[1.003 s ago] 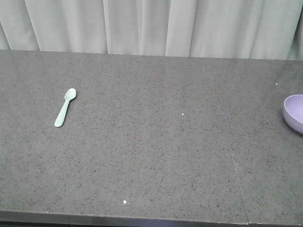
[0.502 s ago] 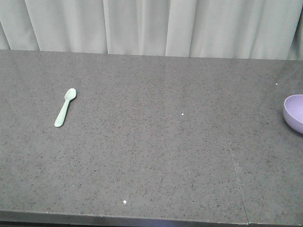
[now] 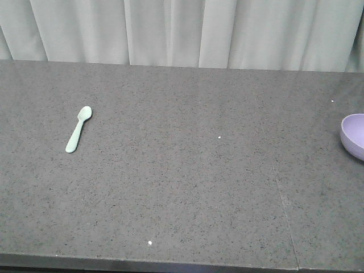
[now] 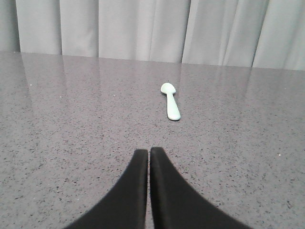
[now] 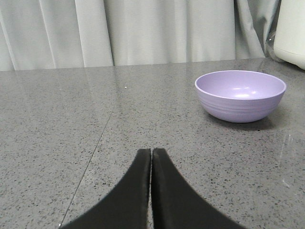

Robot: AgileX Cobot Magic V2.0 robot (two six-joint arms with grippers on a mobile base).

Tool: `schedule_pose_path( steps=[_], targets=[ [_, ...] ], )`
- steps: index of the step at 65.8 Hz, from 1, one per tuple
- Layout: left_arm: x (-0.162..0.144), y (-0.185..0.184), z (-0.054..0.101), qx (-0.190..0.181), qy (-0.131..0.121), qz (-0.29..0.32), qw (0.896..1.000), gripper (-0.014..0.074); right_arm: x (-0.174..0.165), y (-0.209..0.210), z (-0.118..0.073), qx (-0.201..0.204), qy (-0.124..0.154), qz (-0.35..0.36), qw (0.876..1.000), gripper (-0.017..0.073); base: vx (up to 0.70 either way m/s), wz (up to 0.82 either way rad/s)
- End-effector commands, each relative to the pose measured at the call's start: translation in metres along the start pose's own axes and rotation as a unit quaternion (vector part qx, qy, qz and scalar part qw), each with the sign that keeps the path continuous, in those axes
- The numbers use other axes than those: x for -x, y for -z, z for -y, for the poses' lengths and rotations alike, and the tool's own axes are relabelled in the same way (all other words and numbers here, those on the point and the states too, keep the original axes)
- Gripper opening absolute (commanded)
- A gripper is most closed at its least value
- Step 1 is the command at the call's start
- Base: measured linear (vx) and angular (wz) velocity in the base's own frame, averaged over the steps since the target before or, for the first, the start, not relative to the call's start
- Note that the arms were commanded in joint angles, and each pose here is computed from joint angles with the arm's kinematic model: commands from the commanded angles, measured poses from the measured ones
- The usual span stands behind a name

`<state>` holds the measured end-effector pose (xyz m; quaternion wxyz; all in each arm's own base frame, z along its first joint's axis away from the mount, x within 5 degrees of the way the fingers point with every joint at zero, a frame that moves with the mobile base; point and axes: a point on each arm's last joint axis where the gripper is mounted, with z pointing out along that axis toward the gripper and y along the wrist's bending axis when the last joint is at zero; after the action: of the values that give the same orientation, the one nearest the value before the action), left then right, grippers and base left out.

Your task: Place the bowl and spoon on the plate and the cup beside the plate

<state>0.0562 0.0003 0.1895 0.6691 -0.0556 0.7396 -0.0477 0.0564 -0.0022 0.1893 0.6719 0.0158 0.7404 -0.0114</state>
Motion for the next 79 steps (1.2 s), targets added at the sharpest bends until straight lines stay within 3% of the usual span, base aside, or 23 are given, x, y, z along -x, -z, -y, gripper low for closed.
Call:
schedule_pose_path(
  steps=[1, 79],
  targets=[
    [-0.0028, -0.0006, -0.0003, -0.005, 0.005, 0.028, 1.000, -0.0006, 0.0017, 0.0001, 0.0000, 0.000, 0.006, 0.034, 0.999, -0.0005, 0.00, 0.00],
    [-0.0028, -0.0006, -0.0003, -0.005, 0.005, 0.028, 1.000, -0.0006, 0.0017, 0.0001, 0.0000, 0.000, 0.006, 0.034, 0.999, -0.0005, 0.00, 0.00]
  ],
)
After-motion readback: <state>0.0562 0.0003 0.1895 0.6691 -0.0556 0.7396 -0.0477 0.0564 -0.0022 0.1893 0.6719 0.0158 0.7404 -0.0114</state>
